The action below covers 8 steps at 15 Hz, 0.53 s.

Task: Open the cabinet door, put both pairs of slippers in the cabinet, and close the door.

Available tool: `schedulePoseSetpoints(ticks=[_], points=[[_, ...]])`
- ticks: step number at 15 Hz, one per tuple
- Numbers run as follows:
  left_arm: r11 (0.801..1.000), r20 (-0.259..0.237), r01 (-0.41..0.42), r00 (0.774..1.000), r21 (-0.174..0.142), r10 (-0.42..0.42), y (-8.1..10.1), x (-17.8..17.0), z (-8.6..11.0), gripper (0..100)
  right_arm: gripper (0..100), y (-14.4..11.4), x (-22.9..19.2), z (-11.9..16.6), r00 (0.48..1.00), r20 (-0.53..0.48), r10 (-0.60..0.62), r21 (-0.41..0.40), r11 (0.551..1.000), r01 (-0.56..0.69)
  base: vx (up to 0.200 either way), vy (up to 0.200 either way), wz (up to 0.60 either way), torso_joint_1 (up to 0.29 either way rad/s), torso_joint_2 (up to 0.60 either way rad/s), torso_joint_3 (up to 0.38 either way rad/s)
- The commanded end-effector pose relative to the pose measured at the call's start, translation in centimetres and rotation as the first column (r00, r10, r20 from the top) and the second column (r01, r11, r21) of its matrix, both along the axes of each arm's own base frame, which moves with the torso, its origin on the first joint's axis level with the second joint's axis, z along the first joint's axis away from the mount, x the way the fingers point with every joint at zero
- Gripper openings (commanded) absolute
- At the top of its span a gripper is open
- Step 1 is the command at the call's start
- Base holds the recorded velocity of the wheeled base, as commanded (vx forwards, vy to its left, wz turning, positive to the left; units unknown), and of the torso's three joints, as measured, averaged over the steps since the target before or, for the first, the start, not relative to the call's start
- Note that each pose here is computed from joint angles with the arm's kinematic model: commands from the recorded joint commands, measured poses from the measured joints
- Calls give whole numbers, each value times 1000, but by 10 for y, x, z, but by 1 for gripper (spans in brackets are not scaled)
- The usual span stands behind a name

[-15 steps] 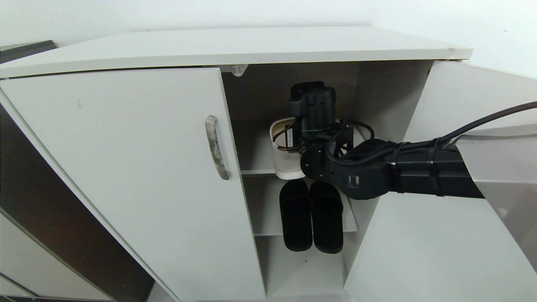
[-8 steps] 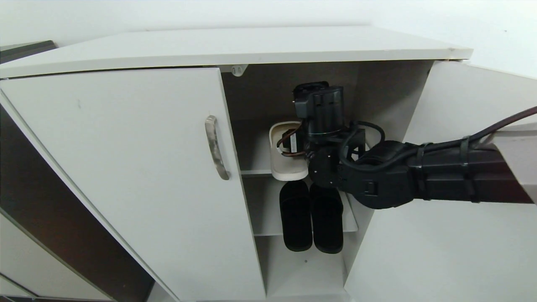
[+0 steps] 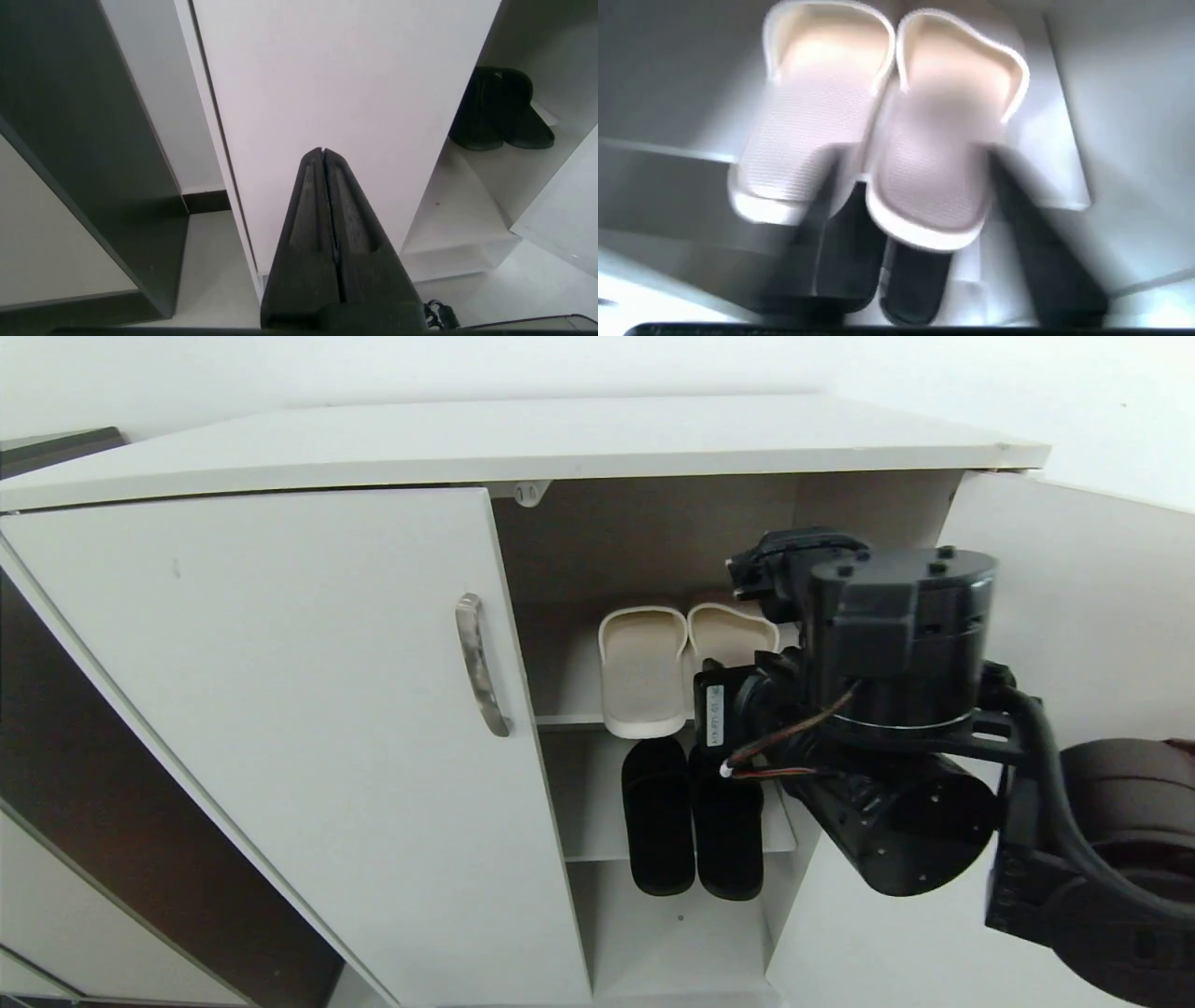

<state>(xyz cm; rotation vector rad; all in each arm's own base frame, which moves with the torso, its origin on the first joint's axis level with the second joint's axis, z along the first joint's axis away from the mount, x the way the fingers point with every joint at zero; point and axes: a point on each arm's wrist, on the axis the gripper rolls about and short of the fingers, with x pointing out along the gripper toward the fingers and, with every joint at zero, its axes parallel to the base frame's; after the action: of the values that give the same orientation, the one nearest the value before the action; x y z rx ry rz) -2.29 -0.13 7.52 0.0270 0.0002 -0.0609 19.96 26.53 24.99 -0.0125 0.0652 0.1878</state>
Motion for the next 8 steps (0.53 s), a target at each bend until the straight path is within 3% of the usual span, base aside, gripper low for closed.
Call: schedulePoseSetpoints(ticks=[1,8], points=[[1000,-2,-1,1000,1,1,0,0,0,0,0,-11,-11,-2,999,5,32,-13,999,-32,0,0,0,0,0,0],[1000,-2,-1,1000,4,1,0,0,0,0,0,-3,-8,-13,999,-12,32,-34,999,-32,0,0,0,0,0,0]])
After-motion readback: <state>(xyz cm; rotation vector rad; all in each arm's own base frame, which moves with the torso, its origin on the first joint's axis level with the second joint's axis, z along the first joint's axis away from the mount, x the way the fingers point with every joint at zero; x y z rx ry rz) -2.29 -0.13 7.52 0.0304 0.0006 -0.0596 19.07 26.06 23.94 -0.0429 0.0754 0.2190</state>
